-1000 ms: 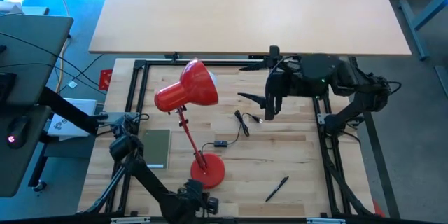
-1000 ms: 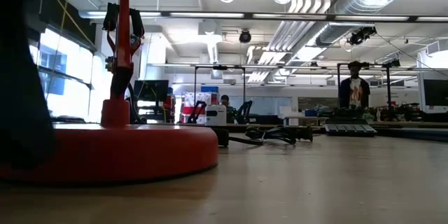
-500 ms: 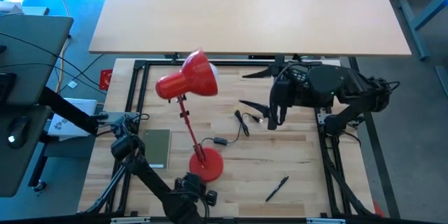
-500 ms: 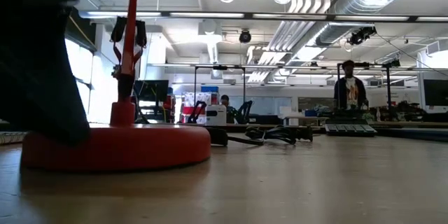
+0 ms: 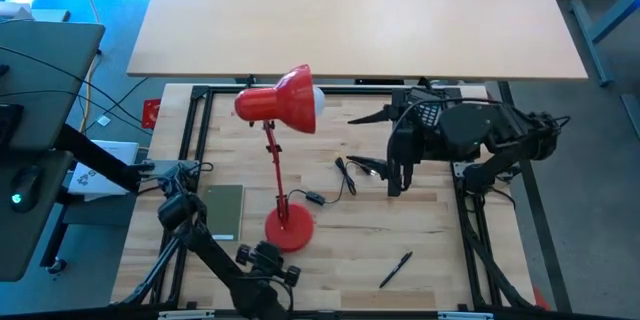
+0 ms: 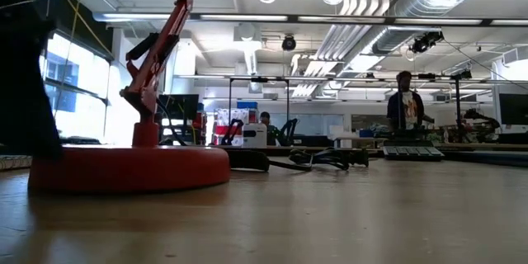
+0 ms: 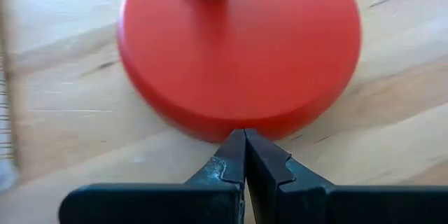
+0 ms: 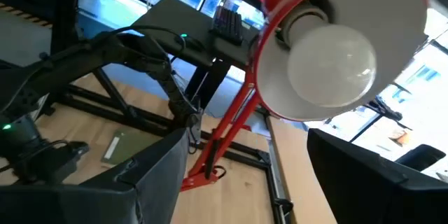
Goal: Screw lightbulb
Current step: Insert the white lightbulb into the red lamp
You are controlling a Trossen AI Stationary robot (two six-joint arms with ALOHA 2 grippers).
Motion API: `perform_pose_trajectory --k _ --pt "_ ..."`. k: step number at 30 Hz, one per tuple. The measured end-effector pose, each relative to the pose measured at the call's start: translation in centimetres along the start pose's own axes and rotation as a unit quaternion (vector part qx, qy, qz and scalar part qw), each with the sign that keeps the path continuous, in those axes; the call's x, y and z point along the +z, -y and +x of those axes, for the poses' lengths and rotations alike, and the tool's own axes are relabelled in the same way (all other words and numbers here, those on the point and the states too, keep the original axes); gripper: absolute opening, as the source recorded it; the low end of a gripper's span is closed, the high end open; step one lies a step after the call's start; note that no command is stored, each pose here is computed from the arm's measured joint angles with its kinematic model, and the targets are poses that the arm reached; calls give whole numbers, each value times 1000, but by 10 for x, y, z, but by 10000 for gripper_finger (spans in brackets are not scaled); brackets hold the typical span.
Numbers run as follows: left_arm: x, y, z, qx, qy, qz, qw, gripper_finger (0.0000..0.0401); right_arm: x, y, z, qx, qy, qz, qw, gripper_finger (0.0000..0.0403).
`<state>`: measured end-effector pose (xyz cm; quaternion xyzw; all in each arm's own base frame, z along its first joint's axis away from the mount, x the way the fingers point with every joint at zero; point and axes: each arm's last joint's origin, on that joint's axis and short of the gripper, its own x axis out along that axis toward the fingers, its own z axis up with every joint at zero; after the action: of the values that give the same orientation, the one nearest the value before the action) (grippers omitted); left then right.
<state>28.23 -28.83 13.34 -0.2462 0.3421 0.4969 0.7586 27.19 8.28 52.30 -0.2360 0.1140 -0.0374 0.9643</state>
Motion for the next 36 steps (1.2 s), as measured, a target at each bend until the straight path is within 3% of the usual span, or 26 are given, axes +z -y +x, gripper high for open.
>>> perform_pose_trajectory --k 8,15,19,23,26,30,33,36 --pt "-26 -21 -23 13 -35 51 998 0 0 -1 0 2 -1 7 1000 286" --pt "-49 -18 -45 -76 -106 9 991 0 0 1 0 -23 -8 -16 1000 286" --pt "-28 -12 -76 -130 -98 -23 986 0 0 9 0 -84 -21 6 996 286" --pt "2 -14 -92 -134 -56 -24 989 0 -5 24 4 -76 -12 10 997 286" --pt "24 -17 -105 -142 -52 -36 988 0 -9 43 11 -45 21 48 998 286" --pt "55 -22 -120 -163 -58 -66 983 0 -16 75 18 26 83 170 982 286" --pt "81 -34 -130 -163 -50 -69 983 0 -19 95 18 156 140 259 943 286" --pt "106 -48 -135 -142 -33 -62 987 0 -24 104 19 266 135 337 893 286"
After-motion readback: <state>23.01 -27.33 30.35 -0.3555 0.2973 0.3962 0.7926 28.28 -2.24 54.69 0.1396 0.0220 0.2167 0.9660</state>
